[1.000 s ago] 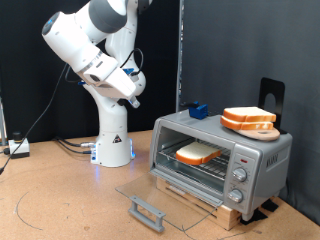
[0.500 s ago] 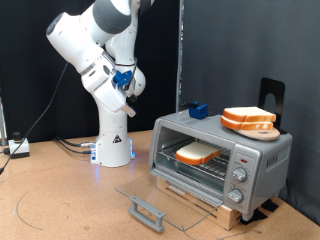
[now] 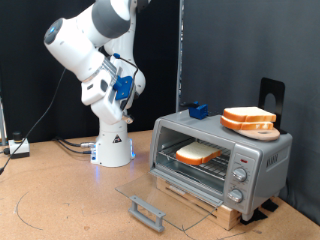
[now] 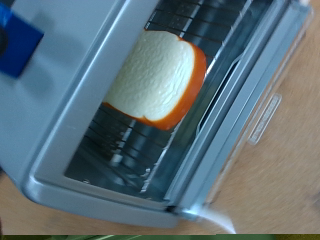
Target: Make a piece of toast with the oven
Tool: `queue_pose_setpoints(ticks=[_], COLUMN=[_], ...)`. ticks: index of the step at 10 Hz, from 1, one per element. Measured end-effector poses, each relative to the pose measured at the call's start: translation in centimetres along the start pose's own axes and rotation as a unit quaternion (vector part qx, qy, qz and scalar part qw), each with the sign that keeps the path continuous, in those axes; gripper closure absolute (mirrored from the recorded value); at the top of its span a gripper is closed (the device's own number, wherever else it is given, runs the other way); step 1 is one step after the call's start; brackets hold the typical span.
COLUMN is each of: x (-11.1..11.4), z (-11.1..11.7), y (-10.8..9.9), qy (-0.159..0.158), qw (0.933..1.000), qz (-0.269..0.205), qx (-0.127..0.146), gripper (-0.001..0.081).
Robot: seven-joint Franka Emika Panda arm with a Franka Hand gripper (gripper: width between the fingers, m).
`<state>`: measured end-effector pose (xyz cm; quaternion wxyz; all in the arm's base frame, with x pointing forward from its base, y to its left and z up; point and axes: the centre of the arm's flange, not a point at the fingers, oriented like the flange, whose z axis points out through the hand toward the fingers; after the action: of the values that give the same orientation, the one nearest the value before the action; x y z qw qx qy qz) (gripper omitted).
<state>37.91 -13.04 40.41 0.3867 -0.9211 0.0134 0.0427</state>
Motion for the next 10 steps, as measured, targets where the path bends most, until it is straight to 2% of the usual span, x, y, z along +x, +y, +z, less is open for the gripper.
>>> queue_pose_setpoints(ticks=[2,4,5,8,10], x=[1.5,1.5,1.6,2.5,3.0], z=[-0.7,-0.7,-0.9,-2.4,-3.4], y=[2.0,2.1,2.5,6.1,8.7], qy=[-0.046,-0.035,-0.027,0.025,0.034], qw=[0.9933,0.9969,0.9972,0.9915,0.9888], qz=[0.104,0.067,0.067,0.127,0.145], qx=[0.021,0.019,0.022,0.008,0.005], gripper=[-0.0003,-0.0003,-0.0003,-0.0003,-0.0003])
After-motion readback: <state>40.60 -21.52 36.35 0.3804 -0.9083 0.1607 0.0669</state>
